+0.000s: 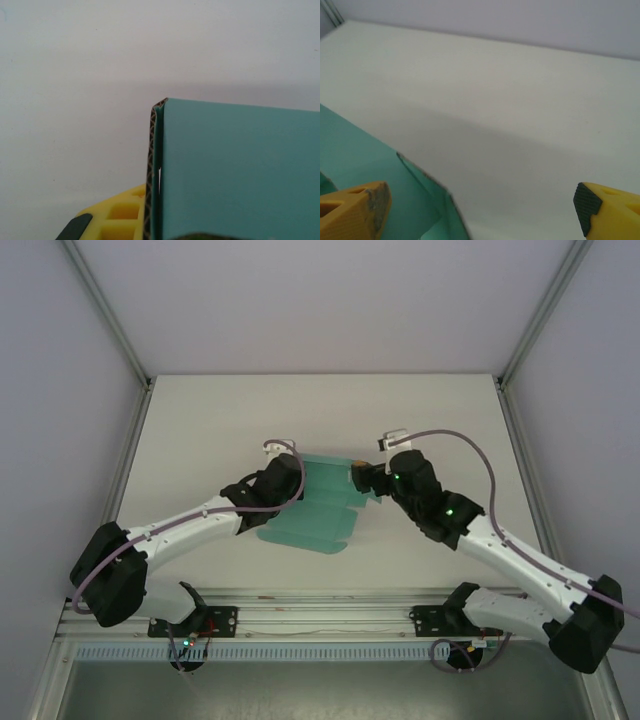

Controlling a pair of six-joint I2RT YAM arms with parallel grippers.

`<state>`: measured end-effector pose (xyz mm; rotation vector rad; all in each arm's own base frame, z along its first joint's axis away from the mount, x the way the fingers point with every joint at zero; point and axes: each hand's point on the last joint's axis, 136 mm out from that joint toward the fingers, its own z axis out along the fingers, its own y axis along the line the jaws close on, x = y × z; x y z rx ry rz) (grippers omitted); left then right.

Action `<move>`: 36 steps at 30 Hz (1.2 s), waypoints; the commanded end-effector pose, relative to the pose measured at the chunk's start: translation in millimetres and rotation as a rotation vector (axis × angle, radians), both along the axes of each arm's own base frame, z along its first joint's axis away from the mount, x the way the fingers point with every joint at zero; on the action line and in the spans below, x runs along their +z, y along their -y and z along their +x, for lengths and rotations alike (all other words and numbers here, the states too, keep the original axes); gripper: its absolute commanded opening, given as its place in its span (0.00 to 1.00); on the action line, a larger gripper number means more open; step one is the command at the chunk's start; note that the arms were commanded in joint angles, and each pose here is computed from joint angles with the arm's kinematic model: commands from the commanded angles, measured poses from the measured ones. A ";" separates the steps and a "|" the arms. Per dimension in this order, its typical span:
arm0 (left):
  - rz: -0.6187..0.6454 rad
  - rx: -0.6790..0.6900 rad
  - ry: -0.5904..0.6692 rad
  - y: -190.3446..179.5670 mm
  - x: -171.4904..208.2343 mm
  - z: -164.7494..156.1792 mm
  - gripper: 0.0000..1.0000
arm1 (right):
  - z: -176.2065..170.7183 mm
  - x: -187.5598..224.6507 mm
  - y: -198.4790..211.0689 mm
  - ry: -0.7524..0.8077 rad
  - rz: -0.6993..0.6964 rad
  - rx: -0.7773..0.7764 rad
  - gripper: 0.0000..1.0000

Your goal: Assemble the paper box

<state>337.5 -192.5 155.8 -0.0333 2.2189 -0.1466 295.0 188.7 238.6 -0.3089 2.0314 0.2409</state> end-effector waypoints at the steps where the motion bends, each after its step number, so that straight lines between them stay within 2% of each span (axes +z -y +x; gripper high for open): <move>1: 0.008 0.004 0.010 0.3 0.4 0.9 0.00 | -3.6 -4.5 -7.8 -0.016 0.005 0.053 0.94; 4: -0.017 -0.015 0.014 5.6 0.4 0.8 0.00 | -7.5 -4.6 -23.3 -0.013 0.058 0.127 0.94; 10: -0.053 -0.075 0.018 17.5 2.4 -1.2 0.00 | 0.7 -4.1 -34.4 0.025 0.089 0.147 0.94; 17: -0.093 -0.114 0.037 28.7 11.5 -4.5 0.00 | 28.3 13.9 -37.4 0.192 0.170 0.058 0.96; 23: -0.088 -0.059 0.049 20.1 16.0 -4.2 0.00 | 33.8 18.0 -9.0 0.259 0.159 -0.090 0.98; 26: -0.076 -0.016 0.053 11.9 15.5 -3.3 0.00 | 18.7 18.8 0.1 0.232 0.164 -0.074 1.00; 29: -0.049 0.007 0.031 7.7 13.1 -2.7 0.00 | -1.8 7.9 18.7 0.110 0.163 -0.111 1.00; 36: -0.036 0.040 0.029 1.4 13.2 -2.7 0.00 | -53.2 -47.9 58.6 -0.184 0.160 -0.218 1.00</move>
